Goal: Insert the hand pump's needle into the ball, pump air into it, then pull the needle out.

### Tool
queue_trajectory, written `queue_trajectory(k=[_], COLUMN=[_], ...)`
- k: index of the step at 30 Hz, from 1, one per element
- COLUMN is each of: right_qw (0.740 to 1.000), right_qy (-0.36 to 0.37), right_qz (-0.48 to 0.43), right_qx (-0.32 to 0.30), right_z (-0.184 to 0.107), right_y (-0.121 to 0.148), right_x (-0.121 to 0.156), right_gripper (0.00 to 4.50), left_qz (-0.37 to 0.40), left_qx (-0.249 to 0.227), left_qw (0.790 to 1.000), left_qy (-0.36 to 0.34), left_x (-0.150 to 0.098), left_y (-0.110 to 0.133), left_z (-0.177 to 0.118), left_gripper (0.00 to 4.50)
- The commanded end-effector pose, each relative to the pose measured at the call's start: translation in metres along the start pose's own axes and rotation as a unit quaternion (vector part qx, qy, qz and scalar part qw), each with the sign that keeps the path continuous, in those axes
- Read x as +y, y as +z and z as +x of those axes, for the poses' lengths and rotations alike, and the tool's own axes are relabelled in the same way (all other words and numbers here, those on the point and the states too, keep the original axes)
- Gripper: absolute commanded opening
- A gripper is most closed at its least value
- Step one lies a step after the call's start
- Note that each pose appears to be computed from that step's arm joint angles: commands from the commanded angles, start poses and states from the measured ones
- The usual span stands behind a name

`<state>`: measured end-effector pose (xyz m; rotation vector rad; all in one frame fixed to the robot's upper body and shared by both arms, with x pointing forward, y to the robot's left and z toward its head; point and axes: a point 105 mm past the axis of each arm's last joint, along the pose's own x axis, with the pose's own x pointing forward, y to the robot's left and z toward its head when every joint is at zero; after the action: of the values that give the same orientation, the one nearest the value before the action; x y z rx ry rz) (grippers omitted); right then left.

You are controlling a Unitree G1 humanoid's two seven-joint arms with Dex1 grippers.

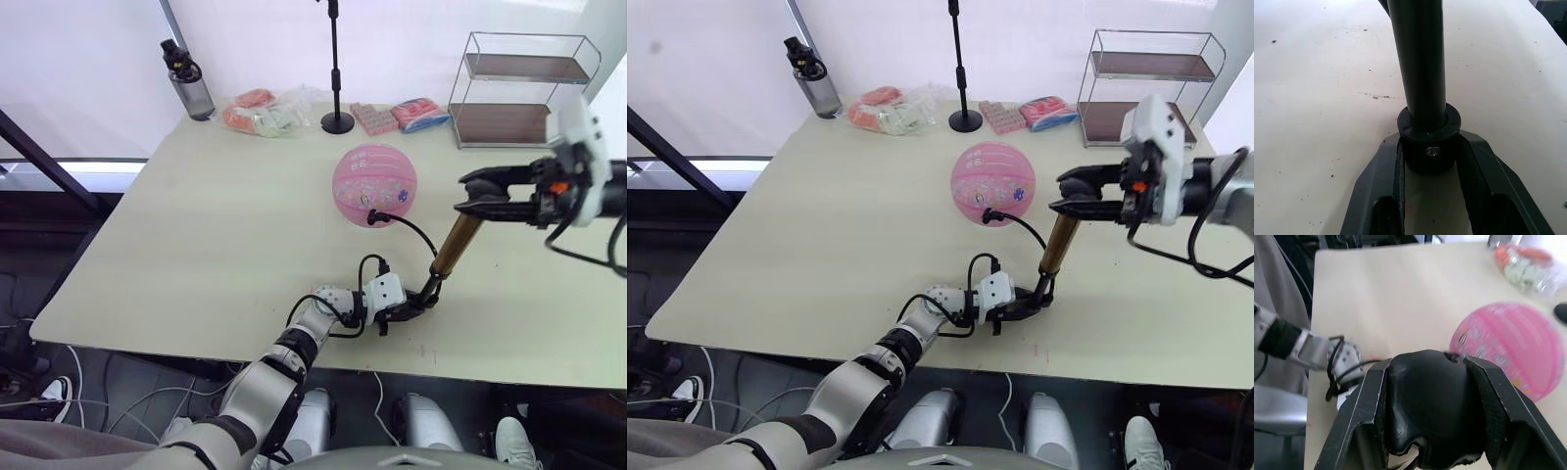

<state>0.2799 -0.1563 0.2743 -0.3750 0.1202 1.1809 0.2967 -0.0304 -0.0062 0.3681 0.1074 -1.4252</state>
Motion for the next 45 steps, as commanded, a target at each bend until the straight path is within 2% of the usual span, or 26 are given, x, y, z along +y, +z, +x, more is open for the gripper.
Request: queue_trajectory(k=[1, 5, 11, 16, 21, 25, 30, 37, 40, 45], right_qw=[0.998, 0.997, 0.998, 0.999, 1.000, 1.000, 0.999, 0.998, 0.999, 0.999], right_qy=[-0.017, -0.024, -0.025, -0.018, 0.000, -0.002, -0.002, -0.006, -0.007, -0.005], right_qz=[-0.040, -0.051, -0.054, -0.044, -0.013, 0.003, 0.002, -0.017, -0.024, -0.046], right_qx=[-0.035, -0.043, -0.037, -0.013, 0.009, 0.003, 0.034, 0.057, 0.041, 0.011], right_z=[-0.020, -0.029, -0.025, -0.011, 0.015, 0.027, 0.048, 0.057, 0.056, 0.044], right_y=[0.035, 0.050, 0.046, 0.020, -0.027, -0.044, -0.092, -0.132, -0.124, -0.086], right_x=[-0.003, -0.006, -0.005, -0.001, 0.008, 0.009, 0.020, 0.029, 0.029, 0.020], right_gripper=[1.80, 1.80, 1.80, 1.80, 1.80, 1.80, 1.80, 1.80, 1.80, 1.80], left_qz=[-0.066, -0.065, -0.064, -0.064, -0.062, -0.062, -0.063, -0.066, -0.066, -0.066], left_qx=[0.082, 0.082, 0.083, 0.083, 0.083, 0.083, 0.084, 0.084, 0.085, 0.086], left_qw=[0.993, 0.994, 0.993, 0.993, 0.994, 0.994, 0.994, 0.994, 0.993, 0.993], left_qy=[-0.043, -0.044, -0.045, -0.045, -0.046, -0.045, -0.041, -0.038, -0.037, -0.039], left_x=[-0.040, -0.039, -0.039, -0.039, -0.038, -0.037, -0.037, -0.037, -0.037, -0.038], left_y=[-0.052, -0.052, -0.052, -0.052, -0.052, -0.051, -0.052, -0.053, -0.054, -0.054], left_z=[-0.009, -0.009, -0.009, -0.010, -0.010, -0.010, -0.011, -0.012, -0.012, -0.012], left_gripper=[1.09, 1.09, 1.09, 1.09, 1.09, 1.09, 1.09, 1.09, 1.09, 1.09])
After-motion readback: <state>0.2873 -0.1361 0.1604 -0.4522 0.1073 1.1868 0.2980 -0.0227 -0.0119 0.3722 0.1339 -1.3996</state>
